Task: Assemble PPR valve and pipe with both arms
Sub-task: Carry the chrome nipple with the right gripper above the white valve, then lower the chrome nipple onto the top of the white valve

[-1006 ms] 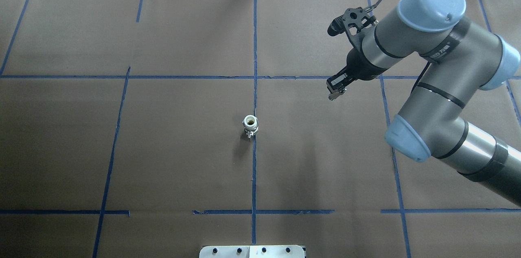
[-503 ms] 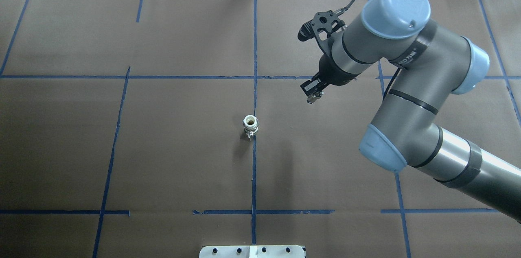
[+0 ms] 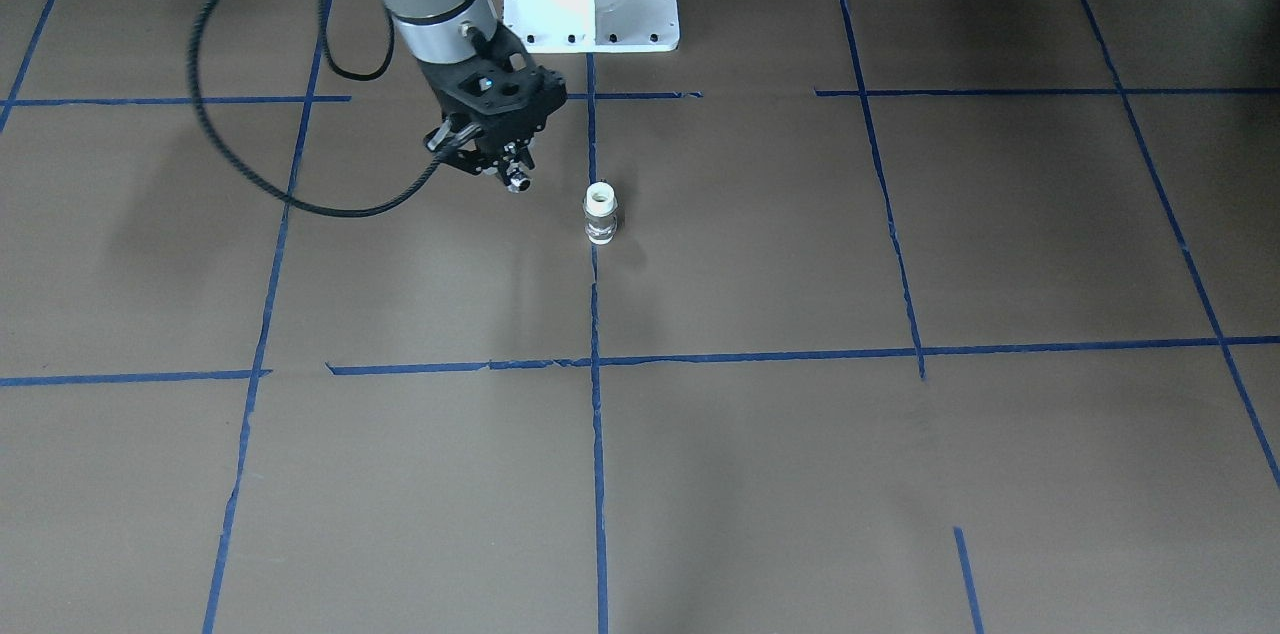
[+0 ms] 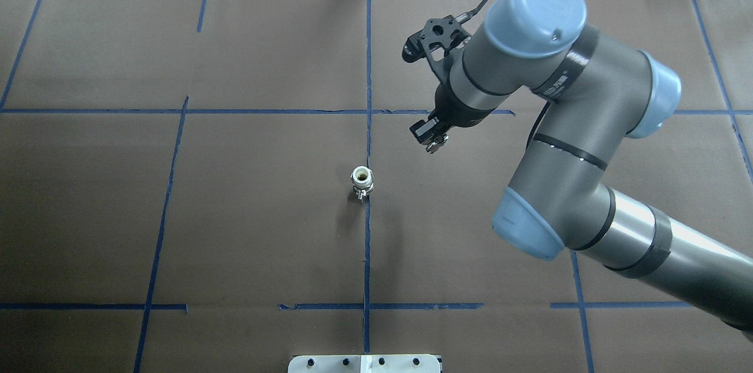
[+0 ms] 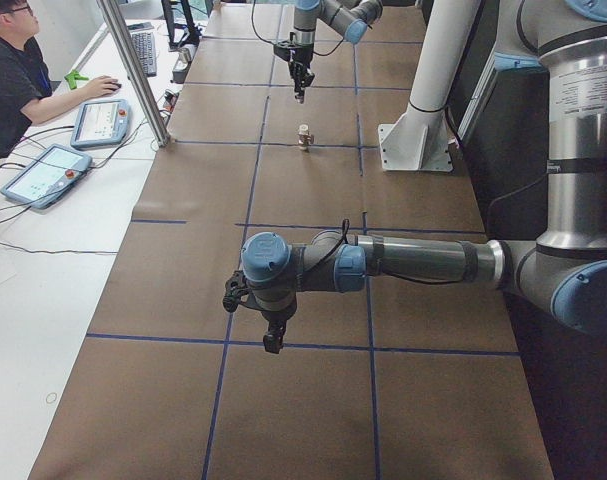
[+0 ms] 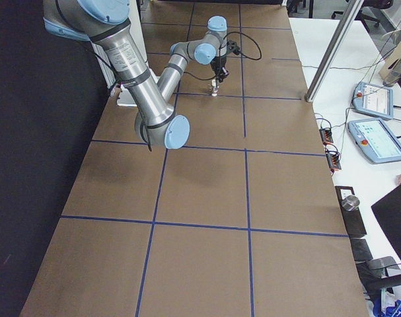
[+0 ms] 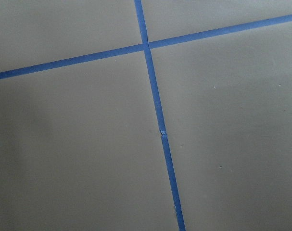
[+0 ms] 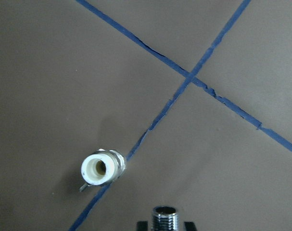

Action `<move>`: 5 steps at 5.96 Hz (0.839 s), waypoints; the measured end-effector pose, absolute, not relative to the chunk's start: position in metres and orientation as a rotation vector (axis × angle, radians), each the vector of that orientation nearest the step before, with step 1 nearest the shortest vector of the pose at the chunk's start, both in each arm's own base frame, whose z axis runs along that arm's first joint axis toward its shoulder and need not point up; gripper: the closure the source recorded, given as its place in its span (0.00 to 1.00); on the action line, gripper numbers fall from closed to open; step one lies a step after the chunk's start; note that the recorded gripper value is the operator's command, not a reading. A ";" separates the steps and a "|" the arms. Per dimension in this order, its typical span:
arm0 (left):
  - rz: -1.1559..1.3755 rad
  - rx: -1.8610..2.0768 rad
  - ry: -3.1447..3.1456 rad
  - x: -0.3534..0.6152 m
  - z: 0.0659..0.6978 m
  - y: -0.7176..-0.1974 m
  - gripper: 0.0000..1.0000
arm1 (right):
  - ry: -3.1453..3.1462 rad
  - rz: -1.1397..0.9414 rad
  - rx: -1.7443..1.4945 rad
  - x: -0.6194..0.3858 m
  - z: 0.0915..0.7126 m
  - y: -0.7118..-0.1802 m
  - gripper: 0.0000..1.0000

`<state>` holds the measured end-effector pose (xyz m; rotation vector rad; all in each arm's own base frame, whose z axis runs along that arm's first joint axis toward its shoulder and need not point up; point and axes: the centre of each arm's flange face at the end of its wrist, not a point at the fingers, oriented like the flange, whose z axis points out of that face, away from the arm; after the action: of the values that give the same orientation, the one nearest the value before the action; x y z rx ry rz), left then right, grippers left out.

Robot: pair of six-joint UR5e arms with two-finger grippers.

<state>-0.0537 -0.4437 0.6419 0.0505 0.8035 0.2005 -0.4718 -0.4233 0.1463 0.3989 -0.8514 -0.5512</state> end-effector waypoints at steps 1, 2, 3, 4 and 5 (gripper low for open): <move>0.199 0.049 0.804 -0.054 0.642 -0.444 0.00 | -0.844 -0.537 0.405 -0.493 0.134 -0.413 1.00; 0.197 0.049 0.804 -0.054 0.642 -0.444 0.00 | -0.841 -0.509 0.401 -0.512 0.119 -0.414 1.00; 0.197 0.048 0.804 -0.054 0.642 -0.444 0.00 | -0.840 -0.471 0.386 -0.528 0.106 -0.419 1.00; 0.196 0.048 0.804 -0.054 0.642 -0.443 0.00 | -0.842 -0.417 0.359 -0.539 0.098 -0.424 1.00; 0.196 0.048 0.804 -0.054 0.642 -0.444 0.00 | -0.842 -0.343 0.315 -0.546 0.094 -0.427 1.00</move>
<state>-0.0537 -0.4436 0.6422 0.0478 0.8037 0.1958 -0.5462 -0.4272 0.0936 0.3152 -0.8419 -0.3428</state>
